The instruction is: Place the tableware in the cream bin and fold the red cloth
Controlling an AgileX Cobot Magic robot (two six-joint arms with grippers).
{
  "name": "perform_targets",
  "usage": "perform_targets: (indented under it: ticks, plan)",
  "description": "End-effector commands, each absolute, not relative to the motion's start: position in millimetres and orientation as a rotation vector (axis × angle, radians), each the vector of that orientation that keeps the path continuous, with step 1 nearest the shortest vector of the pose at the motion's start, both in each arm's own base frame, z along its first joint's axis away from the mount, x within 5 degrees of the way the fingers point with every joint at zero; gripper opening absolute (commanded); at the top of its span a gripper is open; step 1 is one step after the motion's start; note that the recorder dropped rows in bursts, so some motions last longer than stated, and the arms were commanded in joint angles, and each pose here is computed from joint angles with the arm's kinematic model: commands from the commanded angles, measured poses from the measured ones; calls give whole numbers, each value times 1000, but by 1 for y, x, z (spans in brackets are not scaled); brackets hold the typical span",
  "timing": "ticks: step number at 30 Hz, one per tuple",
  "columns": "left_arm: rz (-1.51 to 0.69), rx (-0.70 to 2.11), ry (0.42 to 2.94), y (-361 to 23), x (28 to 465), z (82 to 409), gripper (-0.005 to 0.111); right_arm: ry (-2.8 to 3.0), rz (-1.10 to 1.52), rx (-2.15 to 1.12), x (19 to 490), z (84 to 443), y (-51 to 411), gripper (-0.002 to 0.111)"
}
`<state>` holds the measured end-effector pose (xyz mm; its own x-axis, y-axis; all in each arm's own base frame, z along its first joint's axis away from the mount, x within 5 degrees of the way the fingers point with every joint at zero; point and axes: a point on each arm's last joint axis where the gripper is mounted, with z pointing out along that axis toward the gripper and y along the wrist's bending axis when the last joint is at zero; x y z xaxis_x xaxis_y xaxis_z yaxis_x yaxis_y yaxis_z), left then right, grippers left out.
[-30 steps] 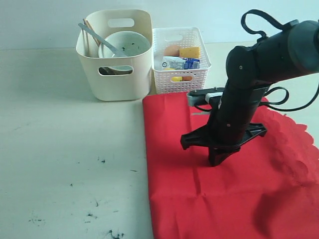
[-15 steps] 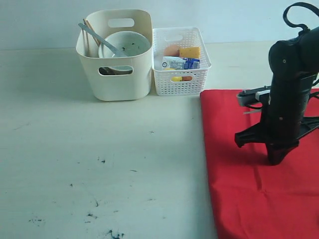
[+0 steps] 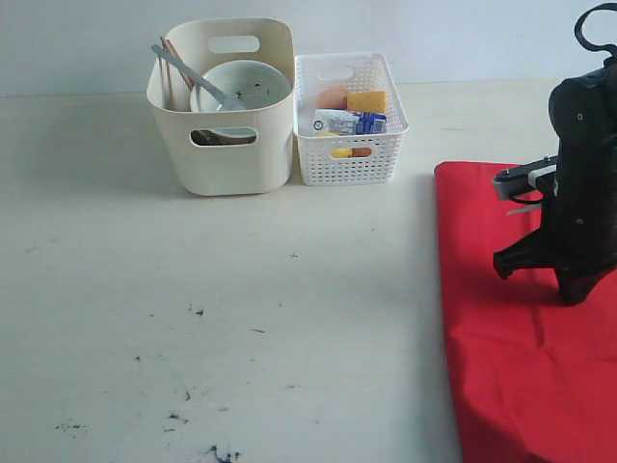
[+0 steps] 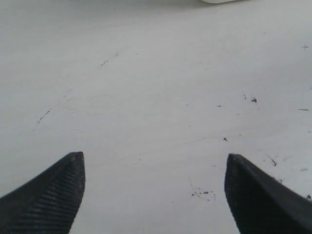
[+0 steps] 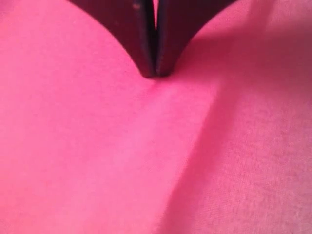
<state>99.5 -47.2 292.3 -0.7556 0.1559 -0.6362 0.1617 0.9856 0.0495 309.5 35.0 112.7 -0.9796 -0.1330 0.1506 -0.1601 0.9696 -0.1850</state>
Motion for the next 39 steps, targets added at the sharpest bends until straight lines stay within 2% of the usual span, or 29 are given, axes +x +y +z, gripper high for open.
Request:
perform_targets:
  ticks: [1,7,15,21,25,30,39]
  plan:
    - [6,225,2429,-45,100,293,75,-3136,231,189,317,130,38,0]
    - [4,225,2431,-45,99,293,75,-3207,225,188,314,148,37,0]
    - [-5,221,2442,-46,99,292,75,-3188,215,-57,297,127,0,0]
    - [-5,221,2442,-46,99,292,75,-3230,31,-140,303,103,1,0]
    - [-13,219,2448,-46,98,292,75,-3218,17,-153,317,71,2,0]
    - [-17,218,2450,-47,98,292,75,-3213,1,-181,345,52,3,0]
    - [-19,217,2451,-47,98,291,75,-3276,-10,-190,408,45,4,0]
